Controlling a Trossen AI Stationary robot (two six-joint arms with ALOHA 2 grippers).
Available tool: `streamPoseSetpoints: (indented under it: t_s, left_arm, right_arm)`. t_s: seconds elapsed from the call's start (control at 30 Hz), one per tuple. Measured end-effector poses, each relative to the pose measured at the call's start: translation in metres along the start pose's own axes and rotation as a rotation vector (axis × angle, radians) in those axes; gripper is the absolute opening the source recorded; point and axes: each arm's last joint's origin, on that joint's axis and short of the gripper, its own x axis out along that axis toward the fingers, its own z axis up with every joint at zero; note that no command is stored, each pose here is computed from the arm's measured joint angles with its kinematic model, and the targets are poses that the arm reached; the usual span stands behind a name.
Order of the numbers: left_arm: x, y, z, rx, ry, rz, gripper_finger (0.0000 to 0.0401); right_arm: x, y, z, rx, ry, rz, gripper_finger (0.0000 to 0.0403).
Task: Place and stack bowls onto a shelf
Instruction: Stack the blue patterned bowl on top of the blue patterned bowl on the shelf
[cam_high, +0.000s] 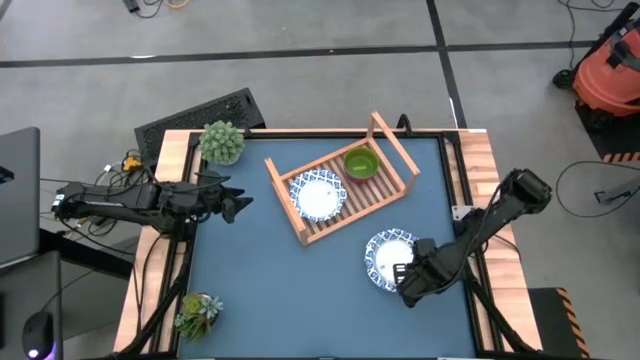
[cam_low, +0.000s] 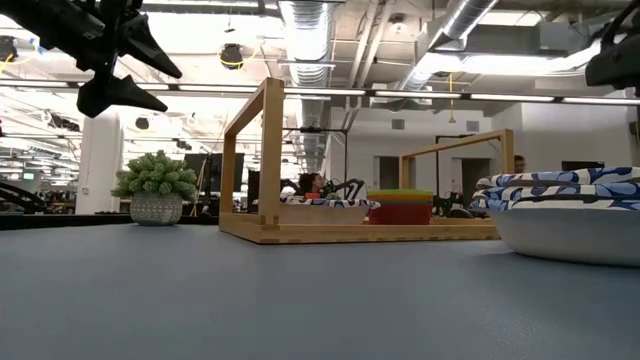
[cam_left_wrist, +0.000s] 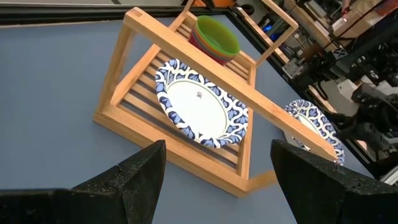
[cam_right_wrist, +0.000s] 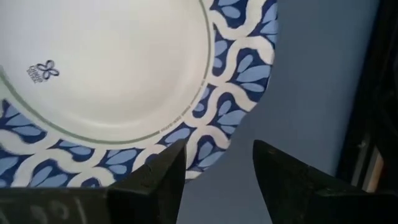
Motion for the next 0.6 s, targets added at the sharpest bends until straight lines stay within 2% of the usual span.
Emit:
streamPoseSetpoints:
  t_s: [0.23, 0.37, 0.6]
  left_arm:
    - [0.0, 0.0, 0.0, -0.002, 0.005, -0.005, 0.0274]
    - [0.0, 0.0, 0.0, -0.002, 0.005, -0.005, 0.0274]
    - [0.0, 0.0, 0.0, -0.002, 0.009, -0.008, 0.0274]
  right_arm:
    - [0.006, 0.006, 0.003, 0.019, -0.002, -0.007, 0.021]
    - [0.022, 0.008, 0.005, 0.029, 0.029, 0.024, 0.0208]
    - [0.026, 0.012, 0.01, 0.044, 0.045, 0.045, 0.0182]
